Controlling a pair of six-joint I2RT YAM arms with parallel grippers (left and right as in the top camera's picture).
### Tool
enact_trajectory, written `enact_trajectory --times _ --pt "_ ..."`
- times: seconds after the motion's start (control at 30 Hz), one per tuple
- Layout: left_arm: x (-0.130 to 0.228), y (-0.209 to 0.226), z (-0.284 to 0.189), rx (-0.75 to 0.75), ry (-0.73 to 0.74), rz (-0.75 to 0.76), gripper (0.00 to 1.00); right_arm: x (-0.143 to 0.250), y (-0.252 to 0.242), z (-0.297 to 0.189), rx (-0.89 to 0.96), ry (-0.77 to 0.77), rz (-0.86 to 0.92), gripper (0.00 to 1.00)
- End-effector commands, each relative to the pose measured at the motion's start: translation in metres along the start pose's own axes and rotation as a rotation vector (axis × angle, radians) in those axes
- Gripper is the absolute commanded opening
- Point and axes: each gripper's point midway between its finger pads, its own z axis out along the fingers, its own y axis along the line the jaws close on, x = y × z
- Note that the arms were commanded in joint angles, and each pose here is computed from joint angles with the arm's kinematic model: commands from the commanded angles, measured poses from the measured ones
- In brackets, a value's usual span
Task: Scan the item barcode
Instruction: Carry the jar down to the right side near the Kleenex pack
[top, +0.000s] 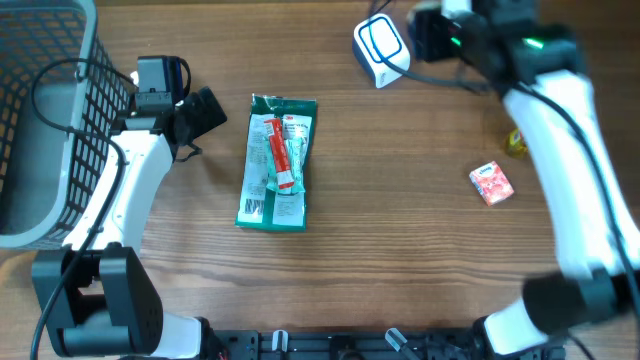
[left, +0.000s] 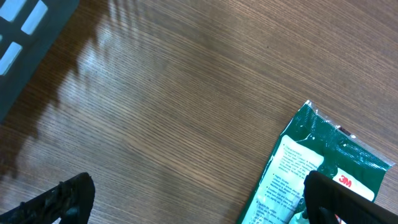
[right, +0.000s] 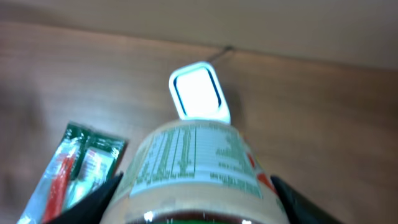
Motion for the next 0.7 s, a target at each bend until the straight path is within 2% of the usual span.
enact_trajectory --times 0.0,0.17,0.27,0.4,0.47,0.67 --pt "-0.007 -0.003 -0.006 0.014 -0.02 0.0 1.0 0.063 -0.009 0.002 0.051 0.26 0.094 0.18" --pt "-0.007 -0.003 -0.006 0.014 -0.021 0.0 1.0 0.153 -0.013 0.023 0.101 0.556 0.194 0.19" --pt "-0.007 -0.003 -0.006 0.014 -0.02 0.0 1.0 0.194 -0.016 0.053 0.12 0.614 0.229 0.21" --pt "-0.007 -0.003 -0.006 0.014 -0.021 0.0 1.0 0.217 -0.022 0.1 0.128 0.526 0.227 0.22" --pt "-0.007 -0.003 -0.006 0.014 -0.02 0.0 1.0 0.22 -0.036 0.115 0.195 0.462 0.208 0.22" --pt "-0.007 -0.003 -0.006 0.014 -0.021 0.0 1.0 0.233 -0.063 0.128 0.34 0.398 0.173 0.28"
